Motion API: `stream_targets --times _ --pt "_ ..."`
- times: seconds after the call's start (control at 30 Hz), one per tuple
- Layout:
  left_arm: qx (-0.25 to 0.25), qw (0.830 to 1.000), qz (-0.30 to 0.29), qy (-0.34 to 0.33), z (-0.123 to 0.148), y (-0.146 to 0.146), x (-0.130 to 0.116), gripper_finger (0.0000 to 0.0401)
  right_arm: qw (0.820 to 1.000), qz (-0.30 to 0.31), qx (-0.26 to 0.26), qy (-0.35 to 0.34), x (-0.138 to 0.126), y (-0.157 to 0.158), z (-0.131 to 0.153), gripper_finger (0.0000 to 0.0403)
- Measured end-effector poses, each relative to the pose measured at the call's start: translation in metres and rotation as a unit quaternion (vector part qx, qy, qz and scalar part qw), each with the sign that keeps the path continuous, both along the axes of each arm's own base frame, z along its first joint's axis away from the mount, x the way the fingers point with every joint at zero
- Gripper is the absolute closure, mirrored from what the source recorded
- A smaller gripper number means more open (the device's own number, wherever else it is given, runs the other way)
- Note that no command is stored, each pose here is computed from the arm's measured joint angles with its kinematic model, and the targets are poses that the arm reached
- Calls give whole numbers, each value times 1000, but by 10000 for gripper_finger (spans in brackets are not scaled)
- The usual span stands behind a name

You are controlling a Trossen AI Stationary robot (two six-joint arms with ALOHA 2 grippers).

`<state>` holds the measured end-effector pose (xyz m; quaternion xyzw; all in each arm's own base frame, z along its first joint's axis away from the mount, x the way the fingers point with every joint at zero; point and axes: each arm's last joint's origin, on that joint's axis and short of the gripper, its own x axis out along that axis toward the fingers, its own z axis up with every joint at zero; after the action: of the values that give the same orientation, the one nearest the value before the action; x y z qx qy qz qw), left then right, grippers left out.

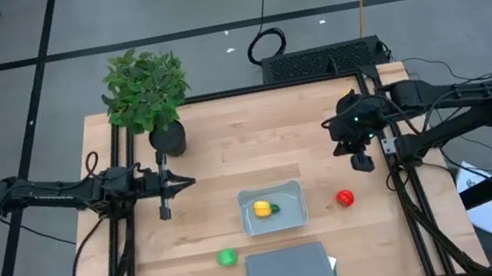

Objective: Pick and placing Produce into tupperware
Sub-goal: Put the red tomato into the gray bin

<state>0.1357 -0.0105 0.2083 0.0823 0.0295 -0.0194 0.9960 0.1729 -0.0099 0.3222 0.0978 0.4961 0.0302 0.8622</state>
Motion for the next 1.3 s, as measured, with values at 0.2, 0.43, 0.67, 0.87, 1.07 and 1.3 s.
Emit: stream_targets --times 0.2,0.43,0.67,0.87,1.07,1.3 --pt "0 1000 0 0 0 0 0 376 996 80 -30 36 -8 9 -4 403" --pt "-2 1000 0 0 0 0 0 394 987 145 -57 26 -6 16 -5 403" --pt "-2 1000 0 0 0 0 0 390 992 106 -22 58 0 25 -10 403" --pt "-2 1000 0 0 0 0 0 374 992 108 -3 70 -1 40 -11 403" --pt "-2 1000 0 1 0 0 0 383 994 59 35 87 -3 52 -11 403" --pt "-3 1000 0 1 0 0 0 399 991 -29 70 110 -6 63 -11 403"
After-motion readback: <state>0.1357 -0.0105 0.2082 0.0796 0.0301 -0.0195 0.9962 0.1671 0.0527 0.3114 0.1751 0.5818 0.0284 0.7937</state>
